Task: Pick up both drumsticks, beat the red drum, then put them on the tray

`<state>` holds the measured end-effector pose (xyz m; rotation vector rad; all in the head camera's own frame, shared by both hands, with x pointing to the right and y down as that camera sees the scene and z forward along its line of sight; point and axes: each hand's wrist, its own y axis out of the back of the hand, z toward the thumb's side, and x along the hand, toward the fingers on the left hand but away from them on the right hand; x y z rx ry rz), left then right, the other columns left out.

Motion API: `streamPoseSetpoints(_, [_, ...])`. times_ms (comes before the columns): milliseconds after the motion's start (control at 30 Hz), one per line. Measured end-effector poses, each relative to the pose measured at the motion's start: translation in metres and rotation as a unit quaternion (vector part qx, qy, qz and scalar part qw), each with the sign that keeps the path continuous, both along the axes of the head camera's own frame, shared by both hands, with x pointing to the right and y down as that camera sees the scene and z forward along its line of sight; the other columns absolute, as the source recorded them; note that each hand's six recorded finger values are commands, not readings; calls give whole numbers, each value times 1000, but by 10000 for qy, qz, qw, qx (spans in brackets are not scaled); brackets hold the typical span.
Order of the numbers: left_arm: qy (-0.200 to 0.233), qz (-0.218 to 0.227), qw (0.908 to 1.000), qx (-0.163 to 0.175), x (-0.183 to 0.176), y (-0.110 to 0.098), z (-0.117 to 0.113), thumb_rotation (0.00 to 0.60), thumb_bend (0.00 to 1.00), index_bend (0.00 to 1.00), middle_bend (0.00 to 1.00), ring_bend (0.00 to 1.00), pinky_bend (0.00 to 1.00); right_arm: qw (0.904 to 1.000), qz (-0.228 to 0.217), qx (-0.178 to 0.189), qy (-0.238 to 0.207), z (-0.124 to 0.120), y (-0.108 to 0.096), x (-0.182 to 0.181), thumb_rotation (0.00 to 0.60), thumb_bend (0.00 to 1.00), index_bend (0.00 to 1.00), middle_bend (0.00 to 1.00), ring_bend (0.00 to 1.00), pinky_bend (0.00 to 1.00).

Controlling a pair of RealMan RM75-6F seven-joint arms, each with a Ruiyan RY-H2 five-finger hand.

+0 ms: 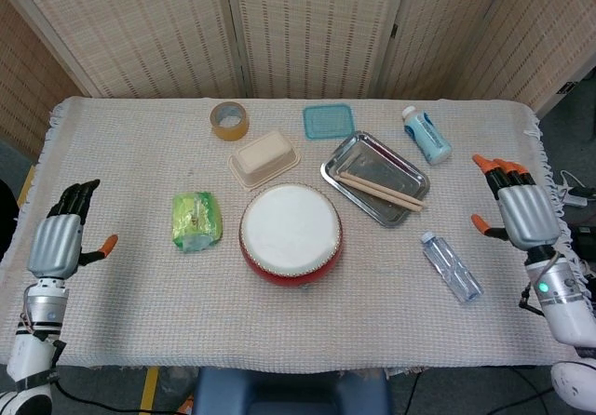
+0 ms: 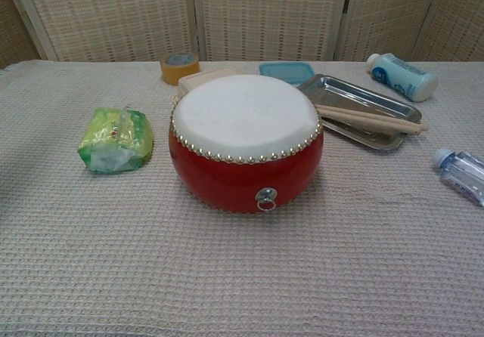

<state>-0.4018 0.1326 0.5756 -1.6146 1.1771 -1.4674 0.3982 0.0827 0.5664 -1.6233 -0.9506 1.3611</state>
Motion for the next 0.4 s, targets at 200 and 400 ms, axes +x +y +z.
streamPoseSetpoints(200, [-100,-115,9998,126,-18,32,-8,600,298,4,84,42,192,9995,74,209,-202,-22,56,24,600,199,0,77,0,79])
streamPoseSetpoints(400, [-138,-141,9996,181,-25,71,-17,600,299,5,84,42,184,9988,206,76,-442,-21,100,32,600,198,0,77,0,73])
